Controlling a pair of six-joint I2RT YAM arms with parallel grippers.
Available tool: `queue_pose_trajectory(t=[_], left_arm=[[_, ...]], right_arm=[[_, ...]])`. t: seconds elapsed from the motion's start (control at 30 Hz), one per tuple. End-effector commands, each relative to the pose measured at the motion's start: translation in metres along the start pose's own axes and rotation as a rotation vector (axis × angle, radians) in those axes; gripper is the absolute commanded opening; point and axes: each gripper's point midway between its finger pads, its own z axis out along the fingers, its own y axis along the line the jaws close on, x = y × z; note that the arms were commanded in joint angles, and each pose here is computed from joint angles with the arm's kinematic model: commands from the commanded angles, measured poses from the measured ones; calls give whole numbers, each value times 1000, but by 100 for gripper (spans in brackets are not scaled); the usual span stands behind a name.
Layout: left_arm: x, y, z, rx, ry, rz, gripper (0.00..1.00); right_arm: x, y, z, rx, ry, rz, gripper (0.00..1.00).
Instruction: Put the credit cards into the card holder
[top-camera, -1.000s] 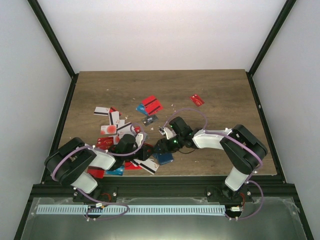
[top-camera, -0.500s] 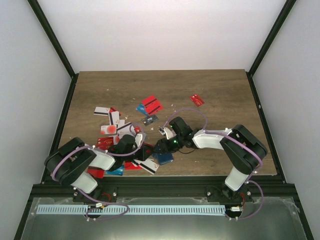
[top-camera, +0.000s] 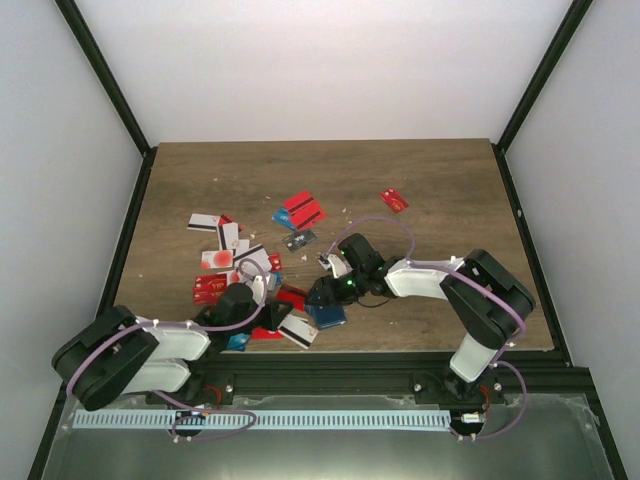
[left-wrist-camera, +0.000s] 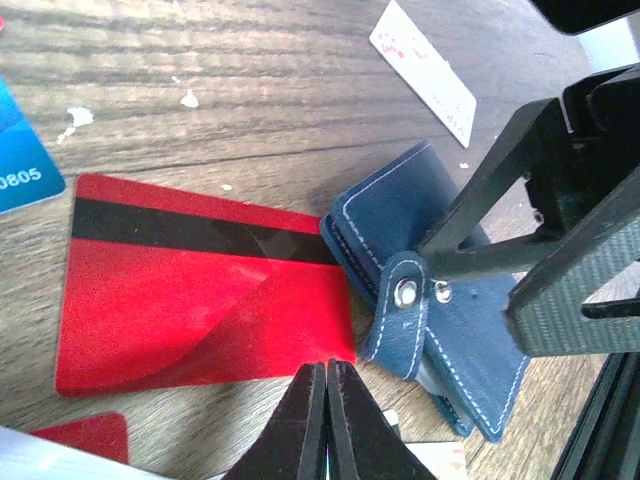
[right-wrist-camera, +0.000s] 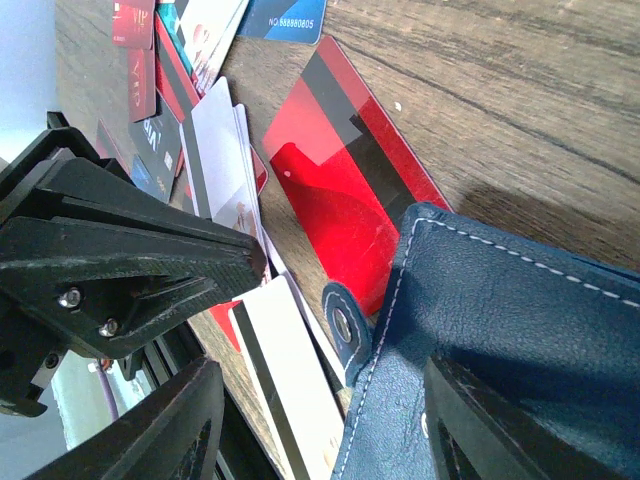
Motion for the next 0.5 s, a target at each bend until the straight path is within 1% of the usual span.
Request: queue_pose_trajectory(t=[0.0, 0.13, 0.27, 0.37, 0.47], left_arm=[[-13, -12, 0, 39, -45, 45, 4], [-20, -6, 10, -21, -36, 28, 9], [-35, -3, 17, -81, -48, 9, 9], [-52, -15, 19, -66, -64, 16, 10], [-65, -26, 25, -57, -43, 14, 10]], right_arm=[[21, -36, 6, 118, 48, 85, 58], [18, -30, 4, 99, 40, 73, 58], [12, -19, -2, 76, 21, 38, 58], [10, -15, -4, 69, 12, 19, 58], [9, -17, -4, 75, 1, 6, 56]])
